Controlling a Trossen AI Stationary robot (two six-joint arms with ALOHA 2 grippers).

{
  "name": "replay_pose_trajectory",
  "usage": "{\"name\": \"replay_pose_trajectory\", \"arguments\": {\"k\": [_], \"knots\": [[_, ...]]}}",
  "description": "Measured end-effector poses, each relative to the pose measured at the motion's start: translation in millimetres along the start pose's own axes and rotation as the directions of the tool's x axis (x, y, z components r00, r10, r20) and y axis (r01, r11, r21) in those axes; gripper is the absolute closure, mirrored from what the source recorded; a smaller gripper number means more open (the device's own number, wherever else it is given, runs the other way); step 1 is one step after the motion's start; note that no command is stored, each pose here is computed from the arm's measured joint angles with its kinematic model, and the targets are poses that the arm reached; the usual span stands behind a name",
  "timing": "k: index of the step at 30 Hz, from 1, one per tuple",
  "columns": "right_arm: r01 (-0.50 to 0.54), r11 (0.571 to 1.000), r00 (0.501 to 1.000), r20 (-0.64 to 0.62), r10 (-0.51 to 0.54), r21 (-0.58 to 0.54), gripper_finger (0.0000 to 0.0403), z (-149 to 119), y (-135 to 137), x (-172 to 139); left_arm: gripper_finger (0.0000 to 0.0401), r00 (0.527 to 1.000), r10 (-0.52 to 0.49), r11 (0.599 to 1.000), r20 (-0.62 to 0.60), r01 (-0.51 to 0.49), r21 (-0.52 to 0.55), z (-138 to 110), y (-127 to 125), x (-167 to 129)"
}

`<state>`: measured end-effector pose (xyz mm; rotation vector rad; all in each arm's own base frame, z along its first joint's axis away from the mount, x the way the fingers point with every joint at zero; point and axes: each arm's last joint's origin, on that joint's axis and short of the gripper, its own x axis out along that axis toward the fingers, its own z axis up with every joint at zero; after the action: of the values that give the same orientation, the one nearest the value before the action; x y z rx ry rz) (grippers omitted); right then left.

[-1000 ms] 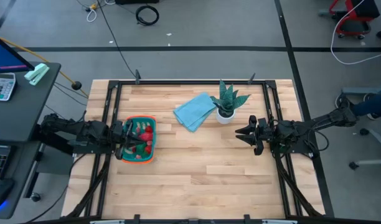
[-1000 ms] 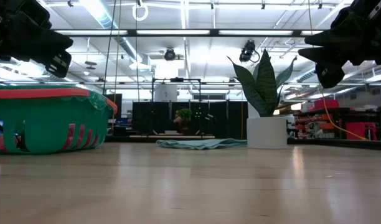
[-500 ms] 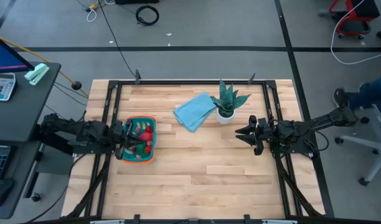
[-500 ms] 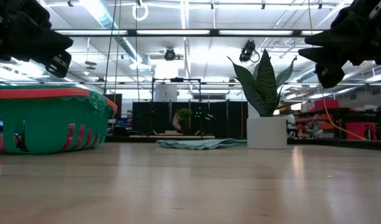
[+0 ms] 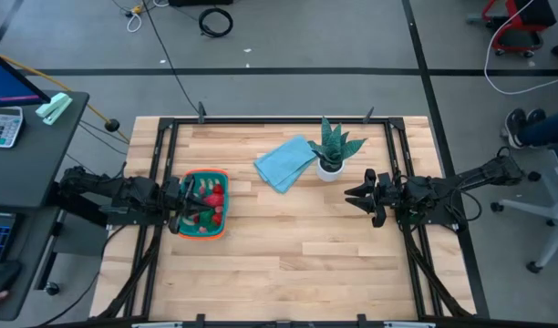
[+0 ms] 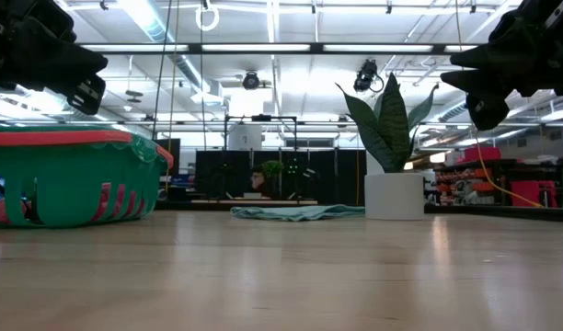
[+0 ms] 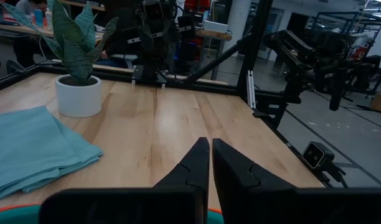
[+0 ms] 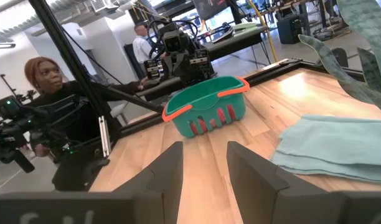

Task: Pick and placing Produce into tupperware
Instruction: Return to Home Position

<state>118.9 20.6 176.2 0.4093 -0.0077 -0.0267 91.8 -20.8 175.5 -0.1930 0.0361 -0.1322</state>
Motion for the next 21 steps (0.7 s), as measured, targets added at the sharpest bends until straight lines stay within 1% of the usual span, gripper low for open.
{"name": "replay_pose_trajectory", "arguments": {"k": [12,21], "knots": [[0.0,1.0,1.0,0.0,0.0,0.0,0.027,0.0,0.0,0.0,0.0365,1.0,0.0,1.0,0.0,0.0,0.0,0.0,0.0,0.0],[0.0,1.0,1.0,0.0,0.0,0.0,0.027,0.1,0.0,0.0,0.0378,1.0,0.0,1.0,0.0,0.0,0.0,0.0,0.0,0.0]]}}
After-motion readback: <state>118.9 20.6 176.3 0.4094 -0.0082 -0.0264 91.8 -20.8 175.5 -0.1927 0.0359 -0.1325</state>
